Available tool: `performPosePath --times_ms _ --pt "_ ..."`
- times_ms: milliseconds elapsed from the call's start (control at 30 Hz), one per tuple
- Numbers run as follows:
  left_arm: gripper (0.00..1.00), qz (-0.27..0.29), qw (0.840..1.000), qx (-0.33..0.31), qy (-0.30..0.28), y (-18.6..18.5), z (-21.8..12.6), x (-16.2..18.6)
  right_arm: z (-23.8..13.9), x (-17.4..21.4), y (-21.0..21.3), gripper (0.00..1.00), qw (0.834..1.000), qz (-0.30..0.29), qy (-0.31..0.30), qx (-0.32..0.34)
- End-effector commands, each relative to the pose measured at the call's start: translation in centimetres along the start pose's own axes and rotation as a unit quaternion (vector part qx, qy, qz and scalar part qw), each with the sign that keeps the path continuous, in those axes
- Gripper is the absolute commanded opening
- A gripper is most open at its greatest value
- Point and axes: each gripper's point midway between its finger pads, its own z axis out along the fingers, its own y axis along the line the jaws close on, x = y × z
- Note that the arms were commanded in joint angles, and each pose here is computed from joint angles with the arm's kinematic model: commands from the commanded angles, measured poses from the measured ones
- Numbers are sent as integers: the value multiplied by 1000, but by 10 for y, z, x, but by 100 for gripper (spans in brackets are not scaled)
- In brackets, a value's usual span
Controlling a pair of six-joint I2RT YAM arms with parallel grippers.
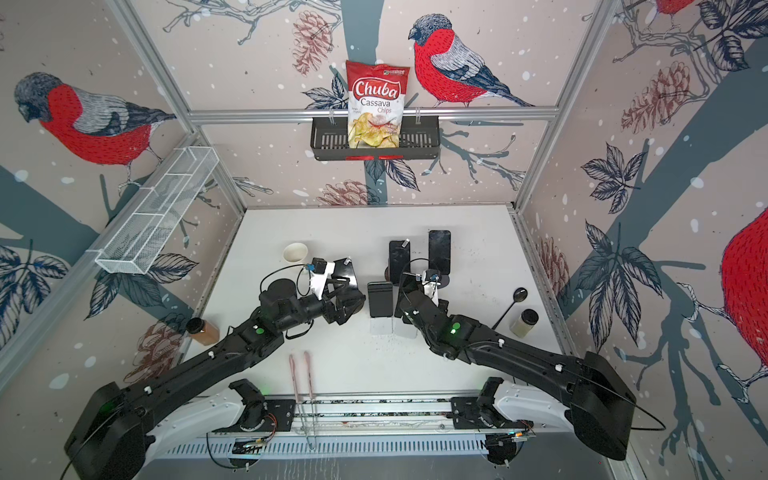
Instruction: Remove the phone from the phone stand
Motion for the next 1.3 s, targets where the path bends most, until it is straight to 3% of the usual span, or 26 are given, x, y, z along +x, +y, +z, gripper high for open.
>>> performPosePath --times_ms 0,733,1267 --pt "97 2 1000 -3 -2 -2 -1 -5 0 1 0 97 1000 15 6 18" --pt "97 19 1000 9 -20 -8 -14 -2 -28 -52 7 97 996 55 -30 62" --pt "97 17 999 14 -26 -7 -16 3 -5 -49 13 96 996 12 36 81"
